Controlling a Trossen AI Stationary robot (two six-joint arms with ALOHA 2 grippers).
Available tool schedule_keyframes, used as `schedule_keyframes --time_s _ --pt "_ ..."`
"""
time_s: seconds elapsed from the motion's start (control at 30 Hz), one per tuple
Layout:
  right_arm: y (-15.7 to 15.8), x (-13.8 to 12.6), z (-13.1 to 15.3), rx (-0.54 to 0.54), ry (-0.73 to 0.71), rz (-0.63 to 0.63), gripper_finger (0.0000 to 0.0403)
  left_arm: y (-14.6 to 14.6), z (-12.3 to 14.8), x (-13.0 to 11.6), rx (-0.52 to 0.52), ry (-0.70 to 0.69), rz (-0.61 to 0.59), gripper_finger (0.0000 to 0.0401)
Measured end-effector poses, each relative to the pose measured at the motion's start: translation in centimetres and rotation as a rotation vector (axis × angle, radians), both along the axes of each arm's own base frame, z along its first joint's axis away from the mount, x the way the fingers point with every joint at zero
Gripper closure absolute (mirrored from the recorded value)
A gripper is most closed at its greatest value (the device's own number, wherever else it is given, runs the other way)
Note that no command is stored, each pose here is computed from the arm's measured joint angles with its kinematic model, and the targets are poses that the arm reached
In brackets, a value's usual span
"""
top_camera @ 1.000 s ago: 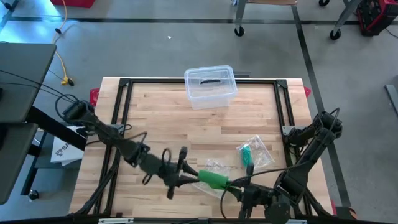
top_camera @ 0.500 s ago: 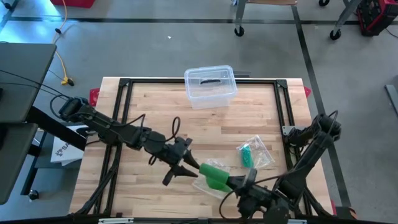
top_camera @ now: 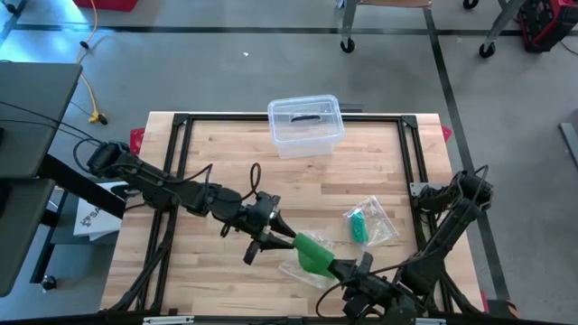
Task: Roll bandage
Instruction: Roll the green bandage
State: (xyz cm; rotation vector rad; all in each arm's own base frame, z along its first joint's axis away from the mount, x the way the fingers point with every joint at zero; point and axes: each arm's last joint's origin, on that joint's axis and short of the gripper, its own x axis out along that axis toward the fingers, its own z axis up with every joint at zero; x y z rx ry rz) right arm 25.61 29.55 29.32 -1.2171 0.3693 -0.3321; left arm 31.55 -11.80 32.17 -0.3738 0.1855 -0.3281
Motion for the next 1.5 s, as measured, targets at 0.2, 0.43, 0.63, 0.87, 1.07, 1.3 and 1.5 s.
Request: schedule_keyframes --time_s 0.2,0.43,0.63,0.87,1.07,1.3,1.5 --pt "0.1 -0.1 0.1 0.016 -0.007 0.009 0.0394 -0.5 -0.5 0.6 -0.013 -0.023 -0.045 0.0269" --pt "0.2 0.0 0.1 0.045 -0.021 0.010 0.0394 -0.5 -0.8 1.0 -0.014 -0.031 -0.030 0.0298" --pt "0.2 0.0 0.1 0.083 -0.039 0.006 0.0394 -0.5 -0.7 1.0 0.022 -0.047 -0.025 0.0328" --pt "0.3 -0.1 0.1 0.273 -0.128 -0.007 0.0390 -1.3 -0.6 0.7 0.219 -0.134 -0.057 0.0392" --pt "0.4 -0.7 0.7 0.528 -0.252 -0.021 0.0328 -2.2 -0.5 0.3 0.383 -0.207 -0.048 0.0397" --pt "0.0 -1.7 3.0 0.882 -0.350 0.035 0.0240 -3.7 0.0 -0.4 0.555 -0.323 -0.038 0.0399" --pt "-0.7 -1.7 4.6 1.090 -0.419 0.053 0.0238 -5.0 0.0 -1.1 0.740 -0.372 -0.003 0.0400"
